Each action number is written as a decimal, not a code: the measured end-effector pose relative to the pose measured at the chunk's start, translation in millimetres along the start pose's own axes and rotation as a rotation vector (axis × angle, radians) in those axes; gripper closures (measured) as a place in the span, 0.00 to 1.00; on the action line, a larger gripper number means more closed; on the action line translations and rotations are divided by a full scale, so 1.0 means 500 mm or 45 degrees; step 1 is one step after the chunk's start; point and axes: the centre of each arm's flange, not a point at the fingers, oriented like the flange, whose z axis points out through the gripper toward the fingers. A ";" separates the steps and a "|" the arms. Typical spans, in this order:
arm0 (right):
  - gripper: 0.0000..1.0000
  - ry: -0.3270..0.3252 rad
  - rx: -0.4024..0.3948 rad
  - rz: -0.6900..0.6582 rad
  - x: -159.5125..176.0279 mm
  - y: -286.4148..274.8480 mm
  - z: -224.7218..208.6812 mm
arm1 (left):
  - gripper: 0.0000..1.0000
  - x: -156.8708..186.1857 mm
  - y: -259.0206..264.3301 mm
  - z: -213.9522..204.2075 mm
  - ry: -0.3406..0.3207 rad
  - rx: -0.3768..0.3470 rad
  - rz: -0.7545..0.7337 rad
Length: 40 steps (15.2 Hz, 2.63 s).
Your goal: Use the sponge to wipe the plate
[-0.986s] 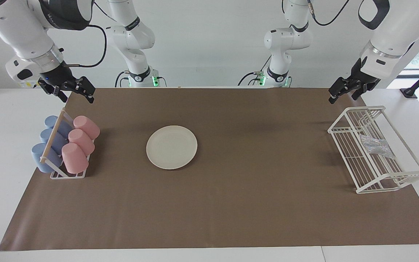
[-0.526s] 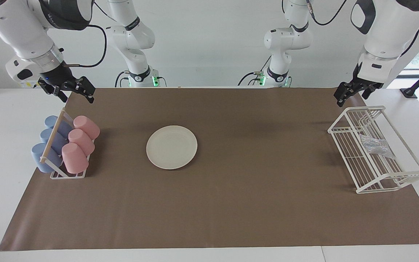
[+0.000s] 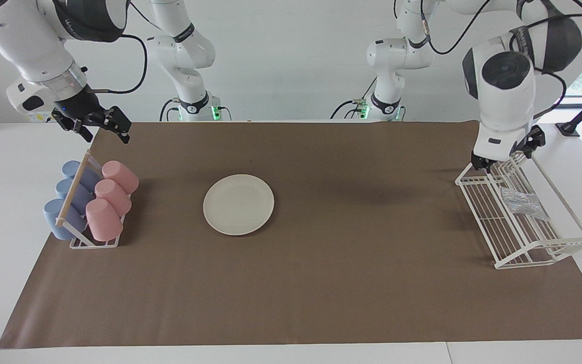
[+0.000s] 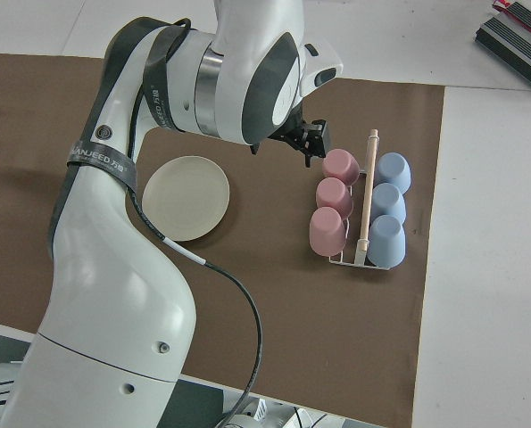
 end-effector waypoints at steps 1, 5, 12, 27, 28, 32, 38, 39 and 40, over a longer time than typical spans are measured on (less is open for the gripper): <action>0.00 0.002 0.012 0.074 0.000 0.005 -0.001 | 0.00 0.015 0.015 0.024 0.013 0.040 0.025; 0.00 0.001 0.016 0.574 -0.001 -0.066 0.002 | 0.00 0.046 0.062 0.098 0.014 0.147 0.042; 0.00 0.003 0.009 1.344 -0.032 -0.263 0.009 | 0.00 0.059 0.085 0.145 -0.001 0.243 0.071; 0.00 -0.031 0.055 1.647 -0.085 -0.589 0.045 | 0.93 0.056 0.071 0.157 -0.026 0.254 0.041; 0.00 -0.036 0.047 1.668 -0.084 -0.622 0.056 | 0.93 0.056 0.071 0.157 -0.026 0.254 0.040; 0.00 -0.041 0.039 1.712 -0.090 -0.736 0.083 | 0.94 0.058 0.068 0.152 -0.020 0.254 0.034; 0.00 -0.052 0.011 1.838 -0.078 -0.824 0.117 | 0.94 0.071 0.016 0.092 0.011 0.253 0.029; 0.00 -0.053 0.008 1.839 -0.078 -0.839 0.121 | 0.94 0.071 -0.005 0.067 0.004 0.227 0.016; 0.00 -0.054 0.004 1.832 -0.083 -0.859 0.127 | 0.94 0.069 -0.027 0.037 -0.009 0.166 -0.012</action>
